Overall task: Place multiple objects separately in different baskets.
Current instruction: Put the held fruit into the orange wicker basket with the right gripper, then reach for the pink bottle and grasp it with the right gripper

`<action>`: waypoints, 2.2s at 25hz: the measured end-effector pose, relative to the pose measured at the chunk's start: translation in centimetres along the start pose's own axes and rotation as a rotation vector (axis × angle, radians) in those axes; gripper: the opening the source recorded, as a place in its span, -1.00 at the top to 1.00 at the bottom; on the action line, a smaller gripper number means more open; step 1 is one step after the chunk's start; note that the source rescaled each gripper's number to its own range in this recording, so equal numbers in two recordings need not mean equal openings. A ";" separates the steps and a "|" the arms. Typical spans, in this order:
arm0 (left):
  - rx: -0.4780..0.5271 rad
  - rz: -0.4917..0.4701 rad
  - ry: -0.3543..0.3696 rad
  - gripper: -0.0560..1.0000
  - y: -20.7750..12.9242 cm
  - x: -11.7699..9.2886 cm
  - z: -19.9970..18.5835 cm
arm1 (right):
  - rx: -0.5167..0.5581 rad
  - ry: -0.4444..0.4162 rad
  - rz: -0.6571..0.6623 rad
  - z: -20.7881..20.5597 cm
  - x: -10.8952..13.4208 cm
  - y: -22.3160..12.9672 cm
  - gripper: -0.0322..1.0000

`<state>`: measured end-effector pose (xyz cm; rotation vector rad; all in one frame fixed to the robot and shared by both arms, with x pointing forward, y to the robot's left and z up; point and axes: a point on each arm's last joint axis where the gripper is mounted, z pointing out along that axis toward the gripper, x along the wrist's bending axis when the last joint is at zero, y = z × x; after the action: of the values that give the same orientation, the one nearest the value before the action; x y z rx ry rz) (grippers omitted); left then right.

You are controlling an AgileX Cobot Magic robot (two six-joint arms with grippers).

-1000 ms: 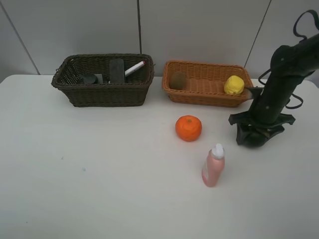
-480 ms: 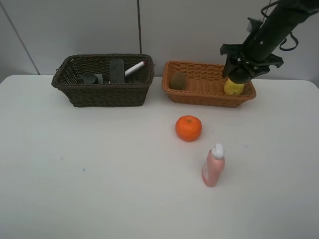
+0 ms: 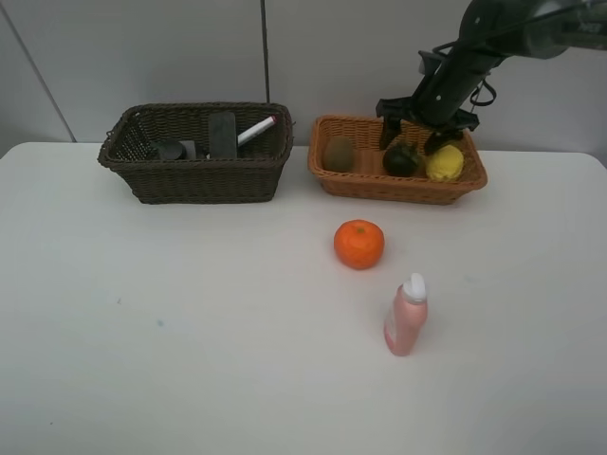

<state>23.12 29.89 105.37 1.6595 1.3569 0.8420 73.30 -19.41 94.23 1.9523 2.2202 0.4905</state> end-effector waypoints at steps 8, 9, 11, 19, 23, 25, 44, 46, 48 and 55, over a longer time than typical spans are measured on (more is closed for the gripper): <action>0.000 0.000 0.000 -0.90 0.0 0.0 0.0 | 0.056 -0.027 -0.028 -0.1 0.2 -0.5 -0.96; 0.000 0.000 0.000 -0.90 0.0 0.0 0.0 | 0.075 -0.028 -0.028 -0.4 0.2 -0.7 -0.97; 0.000 0.000 0.000 -0.90 0.0 0.0 0.0 | 0.093 -0.027 -0.029 -1.8 0.3 -0.7 -0.99; 0.000 0.000 0.000 -0.90 0.0 0.0 0.0 | 0.082 -0.023 0.014 -9.5 0.9 -1.6 -1.00; 0.000 0.000 0.000 -0.90 0.0 0.0 0.0 | 0.140 -0.030 0.023 -10.4 0.8 -4.1 -1.00; 0.000 0.000 0.000 -0.90 0.0 0.0 0.0 | 0.182 -0.035 0.028 -11.4 1.0 -6.4 -1.00; 0.000 0.000 0.000 -0.90 0.0 0.0 0.0 | 0.342 -0.018 -0.123 -14.9 10.2 -24.2 -1.00; 0.000 0.000 0.000 -0.90 0.0 0.0 0.0 | 0.338 -0.048 -0.135 -13.9 10.1 -24.1 -1.00; 0.000 0.000 0.000 -0.90 0.0 0.0 0.0 | 0.327 -0.071 -0.151 -13.0 10.0 -23.8 -1.00; 0.000 0.000 0.000 -0.90 0.0 0.0 0.0 | 0.346 -0.101 -0.171 -9.3 10.3 -23.4 -1.00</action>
<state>23.12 29.89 105.37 1.6595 1.3569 0.8420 46.92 -13.07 96.22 1.8566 2.5090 -0.0188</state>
